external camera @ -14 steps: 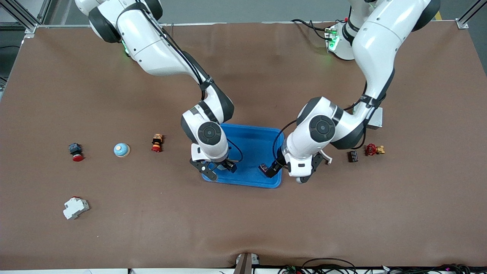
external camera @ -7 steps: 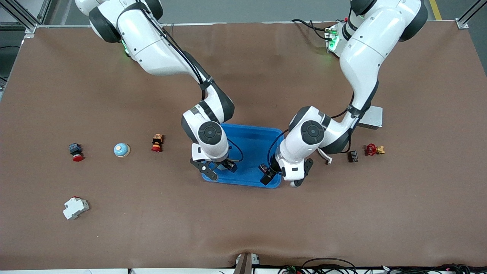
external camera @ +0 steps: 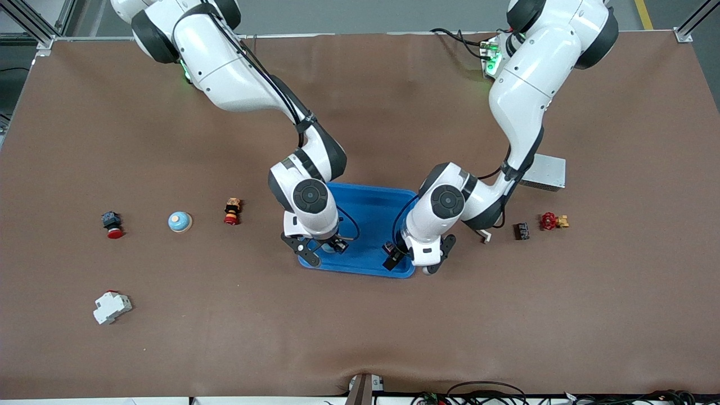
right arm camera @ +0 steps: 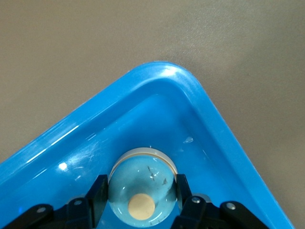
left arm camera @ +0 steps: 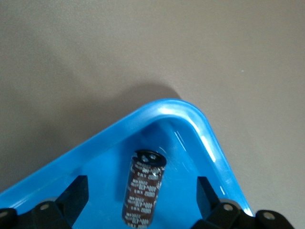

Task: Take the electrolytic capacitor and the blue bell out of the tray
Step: 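Grasp the second bell with the right gripper while the left gripper grasps the capacitor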

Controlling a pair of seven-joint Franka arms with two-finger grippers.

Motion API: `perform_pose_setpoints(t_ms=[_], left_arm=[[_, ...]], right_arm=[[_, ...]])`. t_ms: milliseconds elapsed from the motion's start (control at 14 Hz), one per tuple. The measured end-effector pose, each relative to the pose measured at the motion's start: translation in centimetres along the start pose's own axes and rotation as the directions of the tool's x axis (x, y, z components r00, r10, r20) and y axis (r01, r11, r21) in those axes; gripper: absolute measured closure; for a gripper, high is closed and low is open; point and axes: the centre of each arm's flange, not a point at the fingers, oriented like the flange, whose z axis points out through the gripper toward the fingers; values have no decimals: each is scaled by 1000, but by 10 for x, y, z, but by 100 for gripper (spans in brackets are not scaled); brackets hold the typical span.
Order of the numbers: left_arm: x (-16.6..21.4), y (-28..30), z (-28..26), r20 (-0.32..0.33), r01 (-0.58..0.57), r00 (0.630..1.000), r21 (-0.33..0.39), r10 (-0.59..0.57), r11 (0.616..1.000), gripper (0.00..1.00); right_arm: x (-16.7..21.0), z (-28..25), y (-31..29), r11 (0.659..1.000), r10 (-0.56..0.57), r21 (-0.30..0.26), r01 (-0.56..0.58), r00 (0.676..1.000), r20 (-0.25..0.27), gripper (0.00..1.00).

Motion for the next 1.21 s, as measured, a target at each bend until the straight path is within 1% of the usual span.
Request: perform_pose_setpoints(t_ms=[286,571,643,714,786,857,929,1000,1071,1143,1214], left_arm=[[-3,-2,7,-18,-12,1000,10,12,1000,0],[-7,-2,7,-19,-18,1000,11,18,1000,0],[-7,-2,7,-19,-18,1000,10,18,1000,6],[-7,-1,7,-20,-19,1000,10,19,1000,16],[-7,-1,7,-20,-19,1000,8,19,1000,28],[-7,-1,6,-20,-19,1000,8,19,1000,35],[-7,-1,6,-20,-19,1000,7,19,1000,36],[-8,0,6,-20,-20,1000,6,20,1000,43],[-9,0,5,-20,-21,1000,4,21,1000,56],[-10,1,5,-20,-22,1000,2,23,1000,67],[-10,2,4,-21,-23,999,0,23,1000,68]], right_arm=[[0,0,0,1000,1,0,-1,1000,0,37],[0,0,0,1000,2,0,-2,1000,0,37],[0,0,0,1000,2,0,-2,1000,0,37],[0,0,0,1000,2,1,-2,1000,0,37],[0,-1,-1,1000,1,2,-1,1000,-1,37],[-1,-3,-2,1000,0,3,0,1000,0,37],[-2,-7,-2,1000,-1,-10,1,1000,3,37],[-4,-13,-2,1000,-6,-30,7,1000,9,37],[-5,-25,-2,999,-17,-45,17,1000,14,37],[-5,-41,-2,998,-32,-53,33,999,17,37],[-4,-58,-1,997,-51,-62,52,999,19,37]])
